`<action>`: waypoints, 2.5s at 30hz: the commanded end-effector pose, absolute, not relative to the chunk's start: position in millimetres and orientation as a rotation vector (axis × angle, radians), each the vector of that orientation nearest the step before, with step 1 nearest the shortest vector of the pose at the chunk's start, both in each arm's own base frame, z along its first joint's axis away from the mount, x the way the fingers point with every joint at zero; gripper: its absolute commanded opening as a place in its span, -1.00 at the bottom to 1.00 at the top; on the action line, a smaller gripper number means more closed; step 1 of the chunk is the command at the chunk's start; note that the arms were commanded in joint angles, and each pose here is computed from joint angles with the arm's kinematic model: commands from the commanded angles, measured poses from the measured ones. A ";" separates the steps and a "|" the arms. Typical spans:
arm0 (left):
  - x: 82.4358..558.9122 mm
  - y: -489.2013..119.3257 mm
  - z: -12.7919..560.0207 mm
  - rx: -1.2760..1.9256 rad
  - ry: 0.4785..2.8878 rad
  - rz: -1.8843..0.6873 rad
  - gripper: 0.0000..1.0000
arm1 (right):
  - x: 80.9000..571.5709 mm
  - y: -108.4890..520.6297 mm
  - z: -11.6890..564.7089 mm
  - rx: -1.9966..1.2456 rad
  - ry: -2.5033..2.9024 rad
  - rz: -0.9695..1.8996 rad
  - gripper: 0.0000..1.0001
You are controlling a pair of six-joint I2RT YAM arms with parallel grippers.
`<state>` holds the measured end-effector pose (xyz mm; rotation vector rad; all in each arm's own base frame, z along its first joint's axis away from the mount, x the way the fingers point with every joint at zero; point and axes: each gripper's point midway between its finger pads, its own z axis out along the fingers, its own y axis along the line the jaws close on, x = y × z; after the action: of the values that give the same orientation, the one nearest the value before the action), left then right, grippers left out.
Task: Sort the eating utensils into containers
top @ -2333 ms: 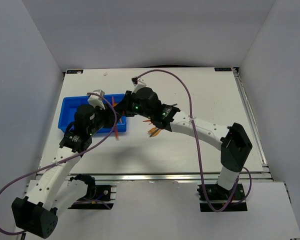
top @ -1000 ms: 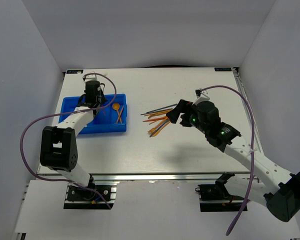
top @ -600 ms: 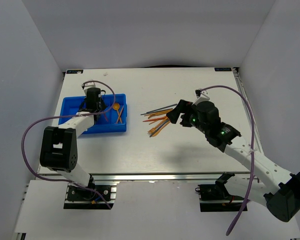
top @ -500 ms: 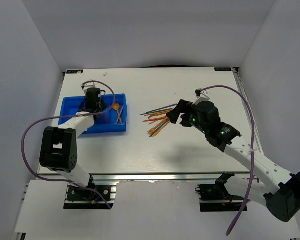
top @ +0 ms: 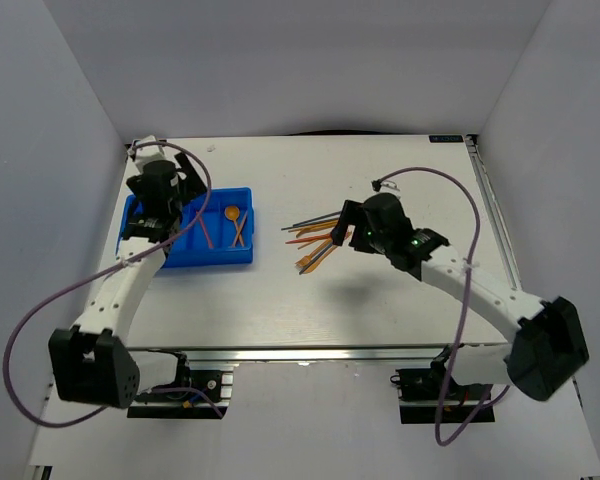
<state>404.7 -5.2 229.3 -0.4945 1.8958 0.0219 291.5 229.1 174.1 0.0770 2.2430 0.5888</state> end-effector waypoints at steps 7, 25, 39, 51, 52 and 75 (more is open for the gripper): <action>311.2 -1.8 245.7 -0.379 1.854 -0.017 0.96 | 333.2 218.2 109.0 0.341 2.369 0.205 0.36; 293.8 -18.2 225.3 -0.307 1.879 -0.078 0.96 | 360.2 248.8 26.4 0.429 2.516 -0.065 -0.46; 293.6 -21.1 225.6 -0.297 1.881 -0.089 0.96 | 336.4 237.9 -8.1 0.479 2.623 -0.127 -0.83; 296.2 -112.1 215.6 -0.177 1.915 -0.666 0.96 | 299.4 216.8 55.0 0.437 2.518 0.140 -1.00; 292.9 -125.8 214.6 -0.165 1.911 -0.755 0.96 | 300.2 219.0 62.9 0.416 2.501 0.181 -1.00; 236.2 -326.5 202.3 0.235 1.926 -1.221 0.28 | 251.1 302.3 220.0 0.086 2.103 0.835 -1.00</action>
<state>229.9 -316.1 174.9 0.2195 2.0123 -1.1983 246.0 293.3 192.3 0.0907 2.1752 0.8170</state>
